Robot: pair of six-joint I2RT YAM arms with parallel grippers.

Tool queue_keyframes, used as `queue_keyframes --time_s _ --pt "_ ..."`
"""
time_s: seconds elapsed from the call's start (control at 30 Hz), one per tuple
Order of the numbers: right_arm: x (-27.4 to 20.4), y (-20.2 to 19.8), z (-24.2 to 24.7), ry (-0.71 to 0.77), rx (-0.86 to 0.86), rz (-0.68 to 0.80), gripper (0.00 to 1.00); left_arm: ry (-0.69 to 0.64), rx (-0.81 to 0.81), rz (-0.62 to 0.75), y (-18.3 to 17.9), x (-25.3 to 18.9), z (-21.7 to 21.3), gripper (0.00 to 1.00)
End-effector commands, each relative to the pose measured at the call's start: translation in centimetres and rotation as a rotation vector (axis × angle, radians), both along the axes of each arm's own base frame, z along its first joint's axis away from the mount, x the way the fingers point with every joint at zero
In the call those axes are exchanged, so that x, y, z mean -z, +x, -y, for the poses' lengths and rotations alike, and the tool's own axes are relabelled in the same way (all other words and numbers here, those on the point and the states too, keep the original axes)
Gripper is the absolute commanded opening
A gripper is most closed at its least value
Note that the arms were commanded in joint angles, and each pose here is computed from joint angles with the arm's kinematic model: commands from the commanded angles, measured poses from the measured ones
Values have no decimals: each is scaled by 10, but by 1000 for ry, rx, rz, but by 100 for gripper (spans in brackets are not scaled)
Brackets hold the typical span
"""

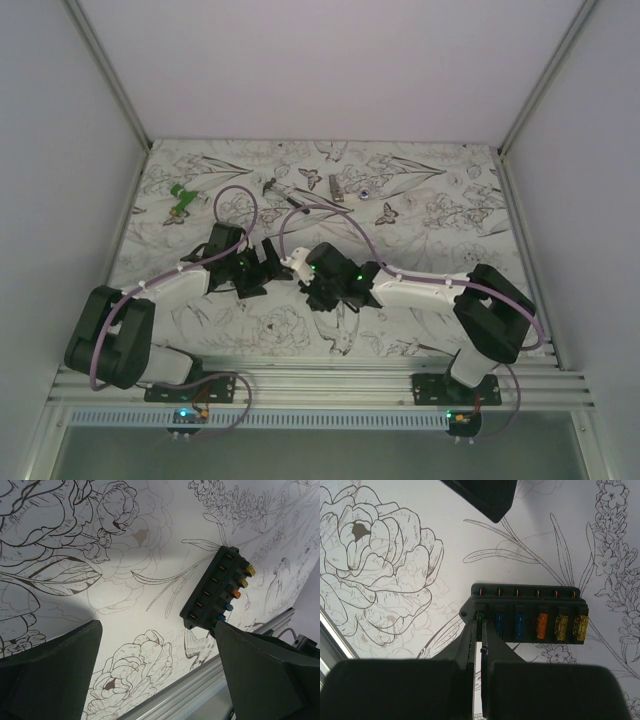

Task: Snap on the fuse box
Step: Adjust the fuse box base at the center of the board.

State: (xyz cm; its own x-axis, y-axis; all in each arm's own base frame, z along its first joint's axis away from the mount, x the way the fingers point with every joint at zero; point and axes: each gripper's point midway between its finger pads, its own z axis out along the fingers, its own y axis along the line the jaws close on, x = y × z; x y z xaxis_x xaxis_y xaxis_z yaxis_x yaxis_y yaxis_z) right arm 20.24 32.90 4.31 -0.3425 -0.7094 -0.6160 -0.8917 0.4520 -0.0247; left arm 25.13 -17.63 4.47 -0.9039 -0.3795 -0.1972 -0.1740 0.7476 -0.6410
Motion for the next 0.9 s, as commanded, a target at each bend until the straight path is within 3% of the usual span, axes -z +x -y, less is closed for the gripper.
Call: queue_keyframes --time_s 0.0,0.4,0.73,0.87 --pt "16 -3 0 -33 -12 -10 0 -18 2 -16 -1 -1 1 100" --pt "51 -5 34 -205 14 -17 0 -17 2 -13 -2 -2 1 100" --pt "78 -25 42 -351 -72 -170 0 -2 -14 2 -6 -1 -5 100" --pt "75 -27 47 -380 -69 -181 0 33 -106 -13 -8 5 -21 100"
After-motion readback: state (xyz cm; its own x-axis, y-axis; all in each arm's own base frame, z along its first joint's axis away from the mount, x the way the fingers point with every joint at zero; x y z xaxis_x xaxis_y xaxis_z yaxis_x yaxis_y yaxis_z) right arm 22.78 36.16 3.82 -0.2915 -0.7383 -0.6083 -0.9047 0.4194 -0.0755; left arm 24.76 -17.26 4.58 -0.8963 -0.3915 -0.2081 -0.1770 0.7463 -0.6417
